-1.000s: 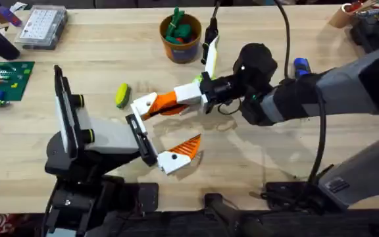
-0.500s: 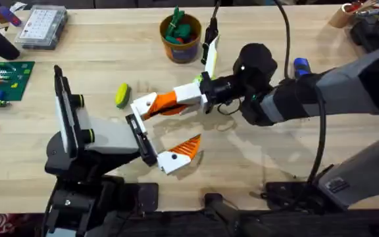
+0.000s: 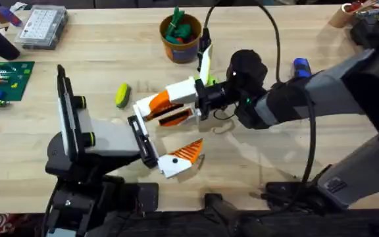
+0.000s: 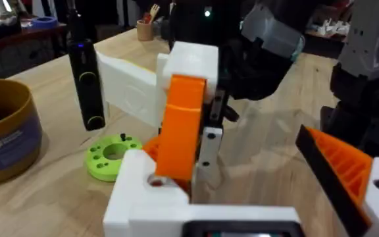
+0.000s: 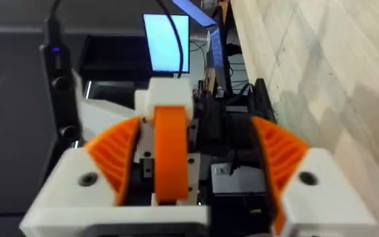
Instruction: Pick up the gripper from the table and insert it into the empty holder that is missing its gripper. Then pick up a screw, insert it into the mounting hole, and use the screwdriver to tighten it. Finally, clean up the table by picking up the vegetable and placing it into the bucket.
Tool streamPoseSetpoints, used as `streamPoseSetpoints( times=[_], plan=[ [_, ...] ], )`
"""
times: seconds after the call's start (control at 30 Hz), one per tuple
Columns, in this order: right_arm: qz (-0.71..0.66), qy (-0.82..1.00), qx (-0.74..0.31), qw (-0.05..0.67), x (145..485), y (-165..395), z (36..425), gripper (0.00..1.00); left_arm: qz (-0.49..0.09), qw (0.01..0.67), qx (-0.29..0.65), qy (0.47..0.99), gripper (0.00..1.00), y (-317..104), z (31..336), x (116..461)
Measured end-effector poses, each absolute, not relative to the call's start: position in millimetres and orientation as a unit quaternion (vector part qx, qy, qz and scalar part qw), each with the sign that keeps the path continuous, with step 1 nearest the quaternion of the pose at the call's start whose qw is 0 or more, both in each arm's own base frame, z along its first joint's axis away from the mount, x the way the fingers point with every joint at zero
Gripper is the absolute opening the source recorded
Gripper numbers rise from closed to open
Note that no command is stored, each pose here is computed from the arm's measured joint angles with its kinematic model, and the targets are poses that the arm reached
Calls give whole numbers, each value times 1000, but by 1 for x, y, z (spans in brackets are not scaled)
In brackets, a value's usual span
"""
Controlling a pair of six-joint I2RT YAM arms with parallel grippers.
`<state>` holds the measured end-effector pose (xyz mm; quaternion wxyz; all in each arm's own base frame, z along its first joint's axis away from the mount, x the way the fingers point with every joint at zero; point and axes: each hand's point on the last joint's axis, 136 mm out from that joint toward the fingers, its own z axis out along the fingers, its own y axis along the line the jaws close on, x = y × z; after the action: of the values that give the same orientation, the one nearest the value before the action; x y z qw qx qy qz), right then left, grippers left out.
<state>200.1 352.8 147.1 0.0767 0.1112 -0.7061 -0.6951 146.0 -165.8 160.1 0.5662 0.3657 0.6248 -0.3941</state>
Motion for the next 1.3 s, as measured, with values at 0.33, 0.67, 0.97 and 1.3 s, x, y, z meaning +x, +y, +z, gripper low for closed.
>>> streamPoseSetpoints(
  times=[0.33,0.67,0.97,1.3],
  plan=[
    [-694,-707,109,76,200,354,146,995,-402,561,374,620,990,-168,160,142],
    [-682,-722,98,59,212,341,149,995,-403,560,375,619,990,-168,160,141],
    [-648,-756,96,-3,231,303,160,995,-402,560,375,619,990,-168,160,141],
    [-599,-792,96,-71,257,251,193,995,-402,561,376,619,990,-168,160,141]
  ],
)
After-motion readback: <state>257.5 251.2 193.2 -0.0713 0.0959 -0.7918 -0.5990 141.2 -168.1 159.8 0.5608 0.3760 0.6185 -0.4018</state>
